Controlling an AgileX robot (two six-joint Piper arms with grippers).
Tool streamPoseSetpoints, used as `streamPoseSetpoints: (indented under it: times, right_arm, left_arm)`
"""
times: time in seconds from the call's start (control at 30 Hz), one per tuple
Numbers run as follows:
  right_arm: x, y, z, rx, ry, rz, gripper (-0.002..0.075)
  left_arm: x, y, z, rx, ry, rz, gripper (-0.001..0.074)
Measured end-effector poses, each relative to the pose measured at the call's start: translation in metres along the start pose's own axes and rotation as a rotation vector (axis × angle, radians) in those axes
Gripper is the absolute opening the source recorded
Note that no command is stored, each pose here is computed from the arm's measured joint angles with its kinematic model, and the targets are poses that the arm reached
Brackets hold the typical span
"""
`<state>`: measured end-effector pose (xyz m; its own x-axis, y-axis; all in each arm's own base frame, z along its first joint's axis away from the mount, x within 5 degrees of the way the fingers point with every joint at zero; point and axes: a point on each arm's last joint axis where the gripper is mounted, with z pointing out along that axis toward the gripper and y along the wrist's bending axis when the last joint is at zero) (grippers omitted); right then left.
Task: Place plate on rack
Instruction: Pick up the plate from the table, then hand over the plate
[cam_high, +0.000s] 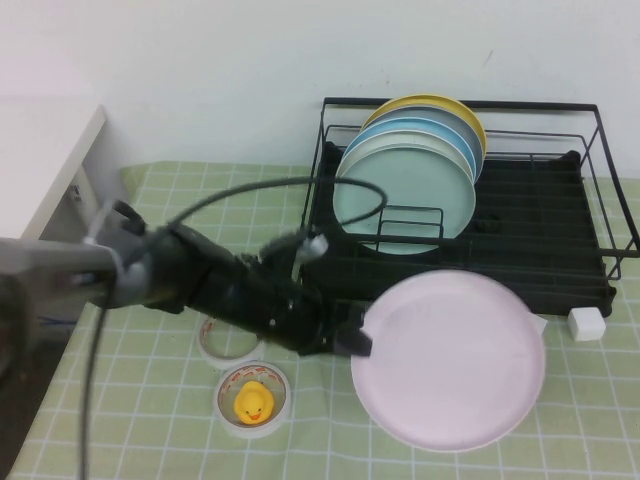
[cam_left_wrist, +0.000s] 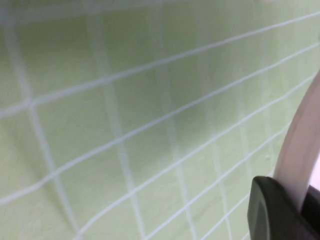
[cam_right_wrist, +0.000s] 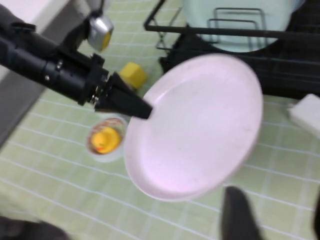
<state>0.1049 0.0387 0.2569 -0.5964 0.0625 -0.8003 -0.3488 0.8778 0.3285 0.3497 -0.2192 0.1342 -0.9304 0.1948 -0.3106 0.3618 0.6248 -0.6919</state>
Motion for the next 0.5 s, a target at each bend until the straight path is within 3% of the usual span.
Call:
streamPoseSetpoints:
  times: [0.1,0.17,0.3,0.5]
  right_arm:
    - [-0.020,0.000,0.006,-0.049,0.028,0.036,0.0424]
    - [-0.033,-0.002,0.015,-0.093,0.055,0.041,0.0456]
    - [-0.061,-0.003,0.035,-0.249,0.060,0.005,0.0480]
    - [-0.081,-0.012,0.066,-0.447,0.087,-0.104,0.0482]
  left_arm:
    - [0.006,-0.031,-0.025,-0.038,-0.084,0.133,0.0004]
    - [0.011,-0.054,-0.044,-0.053,-0.147,0.205,0.0004]
    - [0.027,-0.084,-0.074,-0.035,-0.221,0.278,0.0004]
    - [0.039,-0.105,-0.104,-0.036,-0.306,0.336,0.0004]
